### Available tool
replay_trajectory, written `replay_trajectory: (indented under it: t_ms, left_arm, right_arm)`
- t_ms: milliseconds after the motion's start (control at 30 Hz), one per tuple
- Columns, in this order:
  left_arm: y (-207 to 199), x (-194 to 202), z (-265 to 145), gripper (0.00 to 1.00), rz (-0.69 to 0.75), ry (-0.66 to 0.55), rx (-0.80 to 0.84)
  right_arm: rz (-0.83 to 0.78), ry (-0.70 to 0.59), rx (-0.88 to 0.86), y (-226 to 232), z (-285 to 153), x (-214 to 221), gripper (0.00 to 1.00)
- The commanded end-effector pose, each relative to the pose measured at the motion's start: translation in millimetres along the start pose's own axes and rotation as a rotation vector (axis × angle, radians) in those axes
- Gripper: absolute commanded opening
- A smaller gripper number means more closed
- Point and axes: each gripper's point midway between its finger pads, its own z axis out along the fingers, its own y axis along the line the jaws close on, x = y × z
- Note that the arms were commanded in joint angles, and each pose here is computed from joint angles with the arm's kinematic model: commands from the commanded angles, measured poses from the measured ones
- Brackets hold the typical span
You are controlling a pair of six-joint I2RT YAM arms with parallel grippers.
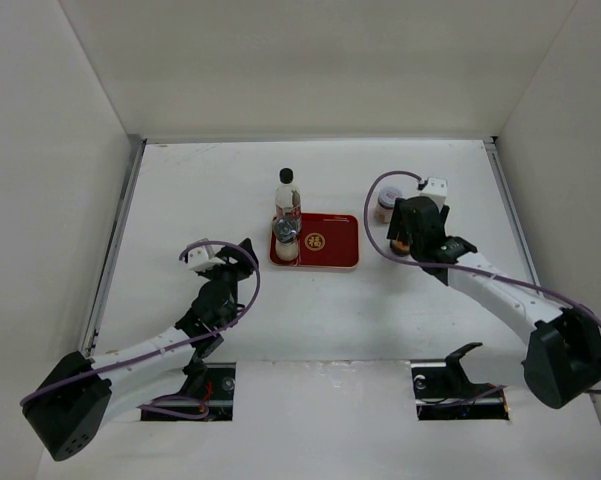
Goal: Organize the condiment bottles
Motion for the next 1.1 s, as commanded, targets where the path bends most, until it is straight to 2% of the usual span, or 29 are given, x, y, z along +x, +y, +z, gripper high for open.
replay_trajectory:
  t_ms: [0, 233, 400, 500, 700, 867, 1067]
  left_arm:
    - [-9, -11, 1, 0.58, -0.059, -0.034, 0.026]
    - [-10, -10, 2, 0.59, -0.057, -0.03, 0.025]
    - [-10, -10, 2, 0.58, -0.06, -0.031, 0.028]
    - [-13, -20, -3, 0.59, -0.077, -0.053, 0.048]
    - [-6, -14, 3, 0.59, -0.057, -0.043, 0.022]
    - [-7, -12, 2, 0.6, -0.057, -0.037, 0.024]
    - [-6, -16, -1, 0.6, -0.071, -0.05, 0.028]
  right_arm:
    - [0.076, -0.193, -0.092, 29, -35, -70, 0.55]
    - [0.071, -0.247, -0.303, 115, -56, -97, 0.55]
    - [0.076, -0.266, -0.415, 174, -41, -106, 0.56]
    - [0.025, -0.266, -0.451, 202, -25, -109, 0.56]
    - [-0.025, -0.242, -0.457, 229, 2, -92, 0.56]
    - [-0.027, -0.261, -0.452, 237, 5, -97, 0.56]
    - [-0.053, -0.219, -0.457, 249, 12, -74, 0.58]
